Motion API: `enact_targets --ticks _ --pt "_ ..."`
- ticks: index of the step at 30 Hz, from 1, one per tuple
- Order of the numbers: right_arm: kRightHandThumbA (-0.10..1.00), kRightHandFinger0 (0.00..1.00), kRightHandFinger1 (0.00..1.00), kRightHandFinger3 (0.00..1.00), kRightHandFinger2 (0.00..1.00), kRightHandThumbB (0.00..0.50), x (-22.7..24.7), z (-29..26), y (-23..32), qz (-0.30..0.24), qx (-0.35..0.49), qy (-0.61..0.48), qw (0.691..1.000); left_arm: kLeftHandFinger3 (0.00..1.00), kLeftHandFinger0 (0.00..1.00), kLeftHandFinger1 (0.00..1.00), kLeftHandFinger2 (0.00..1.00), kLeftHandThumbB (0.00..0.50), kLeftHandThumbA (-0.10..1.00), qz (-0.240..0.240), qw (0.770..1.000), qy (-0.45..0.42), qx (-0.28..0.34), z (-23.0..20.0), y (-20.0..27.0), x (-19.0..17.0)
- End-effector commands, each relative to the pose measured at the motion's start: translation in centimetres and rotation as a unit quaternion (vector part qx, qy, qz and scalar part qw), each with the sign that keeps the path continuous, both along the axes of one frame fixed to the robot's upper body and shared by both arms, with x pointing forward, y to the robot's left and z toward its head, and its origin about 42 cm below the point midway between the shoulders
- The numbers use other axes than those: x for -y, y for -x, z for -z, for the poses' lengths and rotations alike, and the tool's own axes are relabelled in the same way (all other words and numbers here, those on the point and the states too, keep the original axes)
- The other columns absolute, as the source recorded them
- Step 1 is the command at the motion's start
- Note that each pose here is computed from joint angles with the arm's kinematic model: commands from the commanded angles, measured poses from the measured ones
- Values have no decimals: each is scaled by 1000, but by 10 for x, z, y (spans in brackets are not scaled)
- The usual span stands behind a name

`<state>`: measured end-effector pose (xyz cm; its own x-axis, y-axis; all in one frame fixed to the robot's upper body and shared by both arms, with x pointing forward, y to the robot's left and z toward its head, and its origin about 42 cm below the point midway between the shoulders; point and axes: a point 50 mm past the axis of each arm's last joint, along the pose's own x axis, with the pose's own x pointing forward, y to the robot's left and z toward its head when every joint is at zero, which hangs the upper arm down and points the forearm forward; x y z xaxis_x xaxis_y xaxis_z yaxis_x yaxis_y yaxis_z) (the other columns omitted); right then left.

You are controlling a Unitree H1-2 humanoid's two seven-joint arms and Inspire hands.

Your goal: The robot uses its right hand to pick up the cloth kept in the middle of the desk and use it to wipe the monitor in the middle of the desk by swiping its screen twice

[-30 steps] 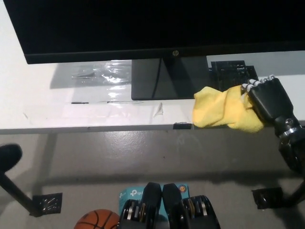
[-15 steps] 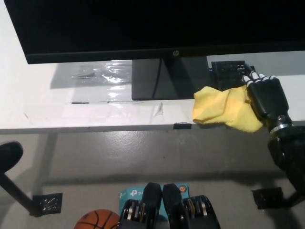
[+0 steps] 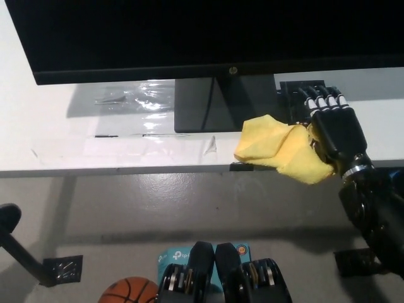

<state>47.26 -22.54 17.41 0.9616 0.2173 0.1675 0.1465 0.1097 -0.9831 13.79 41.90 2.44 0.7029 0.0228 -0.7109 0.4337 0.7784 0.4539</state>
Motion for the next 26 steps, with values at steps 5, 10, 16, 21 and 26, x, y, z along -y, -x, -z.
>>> enact_targets --ticks 5,10,16,21,26 --pt "1000 1000 1000 1000 1000 500 21 -90 2 46 -147 -67 986 1000 794 763 863 17 520 -14 1000 2 5 -8 7 -7" --pt "1000 1000 1000 1000 1000 500 24 -93 6 56 -145 -64 986 1000 750 729 815 0 441 -11 1000 -2 7 -5 6 -8" --pt "1000 1000 1000 1000 1000 500 24 -95 10 61 -141 -61 986 991 727 714 796 0 396 -16 1000 0 6 -5 16 -7" --pt "1000 1000 1000 1000 1000 500 22 -121 4 56 -126 -67 988 958 776 736 802 0 416 -13 1000 -7 6 -8 18 -7" --pt "1000 1000 1000 1000 1000 500 21 -143 7 52 -105 -78 990 960 751 726 791 0 412 -17 1000 -2 7 -6 22 -9"
